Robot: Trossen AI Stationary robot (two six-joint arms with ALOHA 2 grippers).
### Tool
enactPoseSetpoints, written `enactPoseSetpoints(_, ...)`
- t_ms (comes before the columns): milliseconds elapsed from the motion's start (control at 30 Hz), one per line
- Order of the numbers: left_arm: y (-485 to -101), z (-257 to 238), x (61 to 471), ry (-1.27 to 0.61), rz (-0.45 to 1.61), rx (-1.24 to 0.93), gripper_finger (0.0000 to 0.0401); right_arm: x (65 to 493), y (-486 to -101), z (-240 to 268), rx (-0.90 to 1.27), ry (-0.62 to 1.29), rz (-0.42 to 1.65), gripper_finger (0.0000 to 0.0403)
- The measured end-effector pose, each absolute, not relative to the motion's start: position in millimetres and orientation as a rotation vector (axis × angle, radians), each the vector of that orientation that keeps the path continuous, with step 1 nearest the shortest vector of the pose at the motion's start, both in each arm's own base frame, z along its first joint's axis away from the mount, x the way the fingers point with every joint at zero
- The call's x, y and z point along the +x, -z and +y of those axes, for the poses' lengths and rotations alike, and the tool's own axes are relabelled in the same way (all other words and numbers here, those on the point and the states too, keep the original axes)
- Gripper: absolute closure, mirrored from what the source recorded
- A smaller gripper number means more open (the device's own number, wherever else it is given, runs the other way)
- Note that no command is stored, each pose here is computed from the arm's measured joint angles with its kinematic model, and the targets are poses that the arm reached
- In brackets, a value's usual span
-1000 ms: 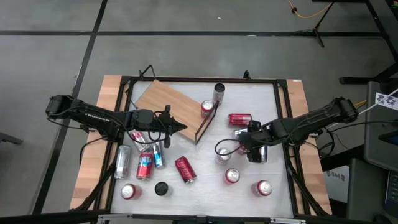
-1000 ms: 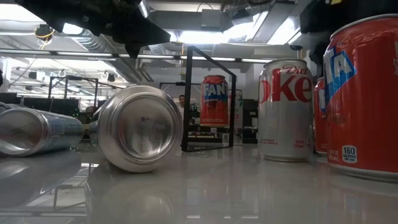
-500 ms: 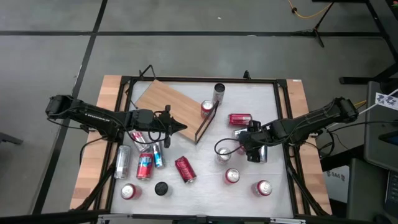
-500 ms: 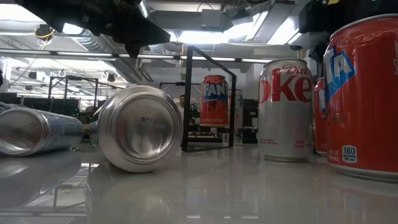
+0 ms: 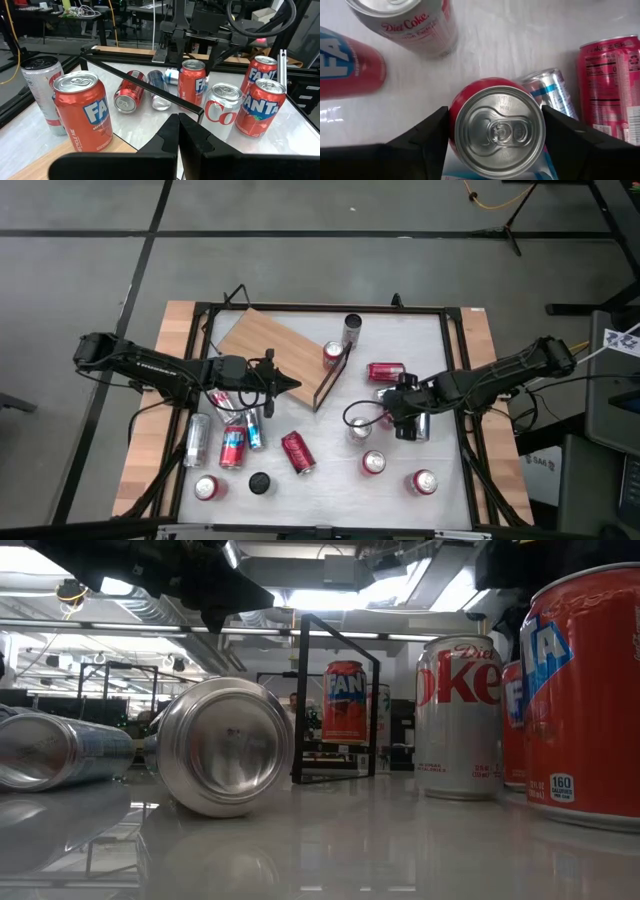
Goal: Pick and place cans onto a shelf
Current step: Put the middle right red soda can on the shelf aligned with the other red soda can
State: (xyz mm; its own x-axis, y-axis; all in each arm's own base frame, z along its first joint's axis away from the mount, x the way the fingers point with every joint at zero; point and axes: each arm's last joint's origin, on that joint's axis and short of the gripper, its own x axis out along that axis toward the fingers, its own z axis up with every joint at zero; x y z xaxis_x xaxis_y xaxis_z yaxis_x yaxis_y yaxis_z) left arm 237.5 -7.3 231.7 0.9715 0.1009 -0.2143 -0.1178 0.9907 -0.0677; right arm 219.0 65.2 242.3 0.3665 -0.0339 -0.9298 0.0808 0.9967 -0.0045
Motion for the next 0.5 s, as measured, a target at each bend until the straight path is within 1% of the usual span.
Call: enactPoseSetpoints(500,-231.7,-7.3,237.5,-0.111,0.212,-0.08,0.0401,222.2,-245.0,65.6,0.043,0.083,1.155,0.0139)
